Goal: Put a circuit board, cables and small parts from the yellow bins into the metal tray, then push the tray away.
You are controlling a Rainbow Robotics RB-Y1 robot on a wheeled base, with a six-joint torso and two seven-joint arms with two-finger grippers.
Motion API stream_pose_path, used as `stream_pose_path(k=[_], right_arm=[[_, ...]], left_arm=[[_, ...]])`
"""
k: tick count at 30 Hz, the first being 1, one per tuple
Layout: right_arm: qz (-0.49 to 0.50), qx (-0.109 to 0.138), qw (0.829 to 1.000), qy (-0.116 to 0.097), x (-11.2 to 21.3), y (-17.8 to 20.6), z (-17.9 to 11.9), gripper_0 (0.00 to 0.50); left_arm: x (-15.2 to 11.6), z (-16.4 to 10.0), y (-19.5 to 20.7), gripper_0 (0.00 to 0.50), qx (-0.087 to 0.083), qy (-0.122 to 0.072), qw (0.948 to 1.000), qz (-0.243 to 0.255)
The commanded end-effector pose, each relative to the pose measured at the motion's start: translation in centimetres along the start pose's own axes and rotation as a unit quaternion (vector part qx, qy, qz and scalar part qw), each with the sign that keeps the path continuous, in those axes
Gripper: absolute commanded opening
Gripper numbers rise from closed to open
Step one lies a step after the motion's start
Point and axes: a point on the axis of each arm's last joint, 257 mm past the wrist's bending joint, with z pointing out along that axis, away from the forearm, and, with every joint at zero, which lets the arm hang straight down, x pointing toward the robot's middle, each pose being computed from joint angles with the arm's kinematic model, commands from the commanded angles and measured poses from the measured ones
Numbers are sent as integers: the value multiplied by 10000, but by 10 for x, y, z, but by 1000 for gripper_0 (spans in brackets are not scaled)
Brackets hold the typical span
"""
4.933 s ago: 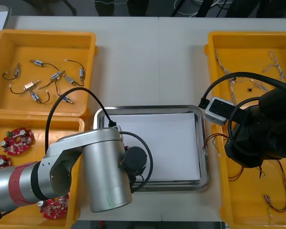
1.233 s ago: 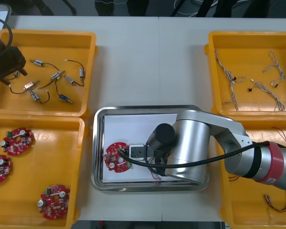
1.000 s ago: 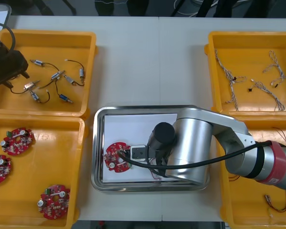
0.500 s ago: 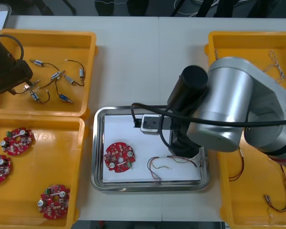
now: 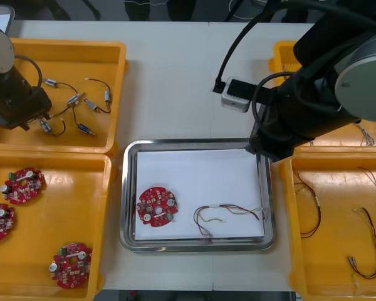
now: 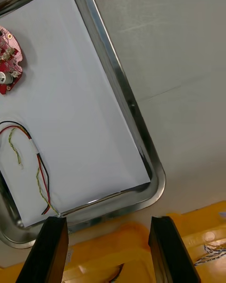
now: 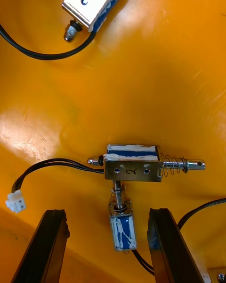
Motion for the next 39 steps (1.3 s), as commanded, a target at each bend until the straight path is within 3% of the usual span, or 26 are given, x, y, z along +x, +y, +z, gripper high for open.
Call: stream_pose_path(k=[1, 4, 8, 20, 27, 34, 35, 36, 37, 39], right_arm=[[440, 536, 9975, -147, 9, -38, -32, 500], [622, 761, 9950, -190, 14, -55, -44, 500], [953, 994, 9905, -66, 32, -78, -52, 500], [2447, 1207, 9620, 128, 98, -148, -72, 500], [3032, 1585, 9386, 453, 141, -180, -81, 500], [3483, 1518, 9232, 577, 169, -191, -79, 500], [3519, 1503, 9220, 591, 171, -191, -78, 500], [3590, 1472, 9196, 611, 176, -192, -77, 500], [3667, 1438, 9169, 647, 180, -193, -75, 500], [3754, 1391, 9136, 715, 187, -193, -71, 500]], left_arm=[[-3, -8, -24, 500, 146, -108, 9994, 278], [-2, -6, -23, 500, 145, -110, 9994, 278], [1, 0, -21, 500, 159, -96, 9995, 271], [9, 16, -11, 500, 136, -48, 9995, 282], [14, 21, -5, 500, 84, 2, 9996, 272], [17, 24, -2, 500, 69, 39, 9997, 246], [16, 24, -2, 473, 70, 42, 9997, 236], [17, 25, -2, 322, 69, 43, 9997, 239], [18, 25, -2, 0, 74, 48, 9997, 248], [17, 25, -2, 0, 76, 46, 9997, 231]])
